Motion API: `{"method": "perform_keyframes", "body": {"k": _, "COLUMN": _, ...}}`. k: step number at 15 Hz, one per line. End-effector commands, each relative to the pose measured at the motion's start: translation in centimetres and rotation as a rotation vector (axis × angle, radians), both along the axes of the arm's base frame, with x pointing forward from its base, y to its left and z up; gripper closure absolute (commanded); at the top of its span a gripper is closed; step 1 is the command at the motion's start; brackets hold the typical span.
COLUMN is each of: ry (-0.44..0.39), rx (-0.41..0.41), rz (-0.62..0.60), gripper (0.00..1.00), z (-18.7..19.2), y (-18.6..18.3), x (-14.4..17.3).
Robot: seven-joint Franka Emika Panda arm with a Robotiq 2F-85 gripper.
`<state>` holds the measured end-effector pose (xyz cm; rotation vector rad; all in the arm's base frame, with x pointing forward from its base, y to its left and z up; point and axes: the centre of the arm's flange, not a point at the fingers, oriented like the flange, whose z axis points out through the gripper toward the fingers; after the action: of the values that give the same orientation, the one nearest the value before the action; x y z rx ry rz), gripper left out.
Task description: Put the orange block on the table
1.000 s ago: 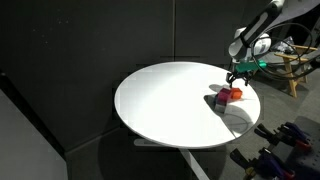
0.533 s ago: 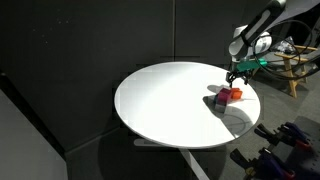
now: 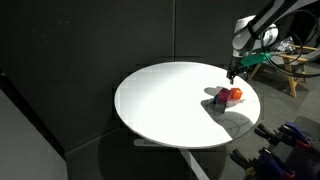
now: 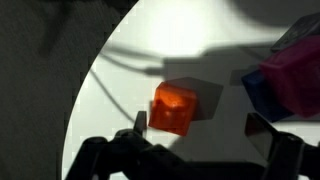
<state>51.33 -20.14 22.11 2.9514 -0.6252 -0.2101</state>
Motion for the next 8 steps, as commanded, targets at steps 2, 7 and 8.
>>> {"method": "perform_keyframes", "body": {"k": 2, "ry": -0.039, "rx": 0.010, "rz": 0.157, "gripper": 0.00, "z": 3.8, "y": 2.4, "x": -2.6}}
{"method": "perform_keyframes", "body": {"k": 7, "ry": -0.069, "rx": 0.014, "rz": 0.292, "gripper": 0.00, "z": 5.9, "y": 4.7, "x": -4.8}}
{"method": "perform_keyframes", "body": {"k": 8, "ry": -0.071, "rx": 0.018, "rz": 0.306, "gripper": 0.00, "z": 6.3, "y": 5.2, "x": -5.2}}
